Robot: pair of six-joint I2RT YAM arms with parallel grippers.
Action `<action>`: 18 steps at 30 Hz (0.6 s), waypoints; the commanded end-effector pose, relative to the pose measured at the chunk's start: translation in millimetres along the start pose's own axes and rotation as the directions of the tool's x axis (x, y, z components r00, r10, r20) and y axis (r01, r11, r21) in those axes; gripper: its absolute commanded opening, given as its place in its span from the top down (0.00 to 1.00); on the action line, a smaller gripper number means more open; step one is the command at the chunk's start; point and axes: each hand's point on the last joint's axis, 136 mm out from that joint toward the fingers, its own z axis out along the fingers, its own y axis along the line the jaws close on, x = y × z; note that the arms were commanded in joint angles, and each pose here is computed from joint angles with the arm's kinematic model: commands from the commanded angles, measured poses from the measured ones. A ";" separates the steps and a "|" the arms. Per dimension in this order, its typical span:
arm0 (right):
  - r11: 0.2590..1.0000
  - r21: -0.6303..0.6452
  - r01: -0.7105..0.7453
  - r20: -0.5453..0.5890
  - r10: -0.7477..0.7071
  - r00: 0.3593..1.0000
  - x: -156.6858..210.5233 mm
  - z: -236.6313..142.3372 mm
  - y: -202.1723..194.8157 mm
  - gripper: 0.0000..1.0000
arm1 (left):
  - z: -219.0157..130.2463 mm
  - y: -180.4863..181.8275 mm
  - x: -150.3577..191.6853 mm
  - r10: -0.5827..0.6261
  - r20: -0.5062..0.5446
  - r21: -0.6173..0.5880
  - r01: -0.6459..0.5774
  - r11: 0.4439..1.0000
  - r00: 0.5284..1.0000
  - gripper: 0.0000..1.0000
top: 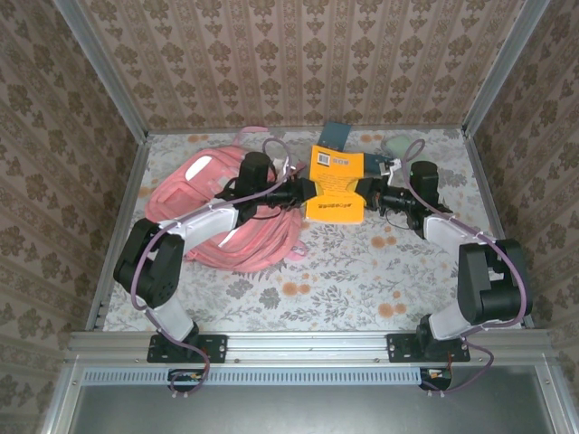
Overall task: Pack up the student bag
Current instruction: Pass the book, then open the student bag at the middle-left of the table.
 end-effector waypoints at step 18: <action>0.992 0.120 0.037 0.011 -0.039 0.999 18.0 -7.0 -13.1 1.00 | -122.1 116.6 13.1 0.282 -0.198 -0.754 -0.330 0.569 0.939 0.49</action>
